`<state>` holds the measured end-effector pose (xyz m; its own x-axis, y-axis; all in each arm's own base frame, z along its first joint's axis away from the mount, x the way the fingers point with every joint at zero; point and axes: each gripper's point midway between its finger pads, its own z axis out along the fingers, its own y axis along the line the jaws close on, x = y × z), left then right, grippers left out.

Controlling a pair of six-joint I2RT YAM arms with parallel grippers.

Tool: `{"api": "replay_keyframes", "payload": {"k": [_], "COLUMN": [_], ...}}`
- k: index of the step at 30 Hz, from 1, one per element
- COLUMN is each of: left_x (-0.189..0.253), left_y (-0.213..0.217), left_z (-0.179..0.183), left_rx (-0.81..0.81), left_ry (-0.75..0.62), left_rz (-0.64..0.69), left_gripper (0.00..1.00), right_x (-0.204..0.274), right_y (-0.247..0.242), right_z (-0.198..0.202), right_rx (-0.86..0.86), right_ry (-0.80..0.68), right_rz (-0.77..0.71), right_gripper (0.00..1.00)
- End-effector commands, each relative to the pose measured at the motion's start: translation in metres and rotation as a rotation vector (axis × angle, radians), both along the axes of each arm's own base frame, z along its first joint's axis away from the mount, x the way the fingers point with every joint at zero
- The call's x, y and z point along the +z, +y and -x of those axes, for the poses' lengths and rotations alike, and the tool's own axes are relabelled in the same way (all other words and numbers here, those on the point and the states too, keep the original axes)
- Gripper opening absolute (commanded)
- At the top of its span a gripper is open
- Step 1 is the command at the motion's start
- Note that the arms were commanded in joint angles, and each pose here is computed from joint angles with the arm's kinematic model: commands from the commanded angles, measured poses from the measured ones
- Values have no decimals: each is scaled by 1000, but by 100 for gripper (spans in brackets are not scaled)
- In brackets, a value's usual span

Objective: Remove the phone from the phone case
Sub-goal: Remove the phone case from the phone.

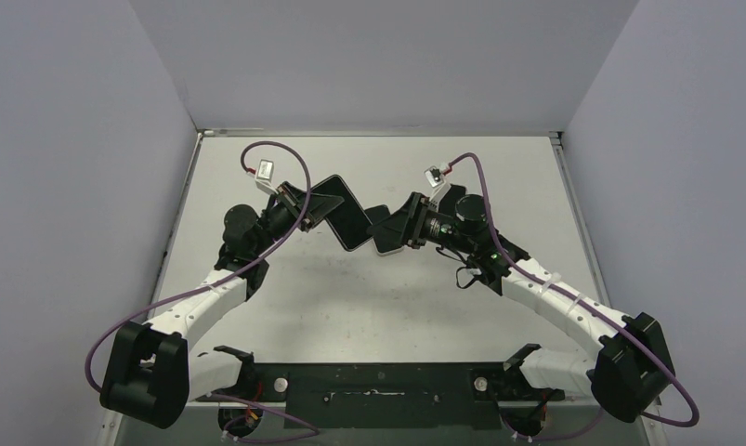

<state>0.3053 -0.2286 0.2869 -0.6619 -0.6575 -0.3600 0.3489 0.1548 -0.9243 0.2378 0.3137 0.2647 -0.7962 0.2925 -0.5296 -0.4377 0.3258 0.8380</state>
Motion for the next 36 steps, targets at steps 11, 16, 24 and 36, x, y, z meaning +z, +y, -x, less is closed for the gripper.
{"api": "replay_keyframes", "payload": {"k": [11, 16, 24, 36], "left_x": [60, 64, 49, 46], "left_y": [-5, -16, -37, -55], "left_z": [14, 17, 22, 33], "left_rx": [-21, -37, -44, -59], "left_ry": [-142, -150, -139, -162], "left_rz": [181, 188, 178, 199], "left_gripper": [0, 0, 0, 0], "right_x": [13, 21, 44, 65], "right_y": [8, 11, 20, 23], "right_z": [-1, 1, 4, -6], "right_rx": [37, 64, 118, 115], "right_ry": [-33, -62, -130, -176], "right_rz": [-67, -89, -145, -249], "right_gripper": [48, 46, 43, 37]}}
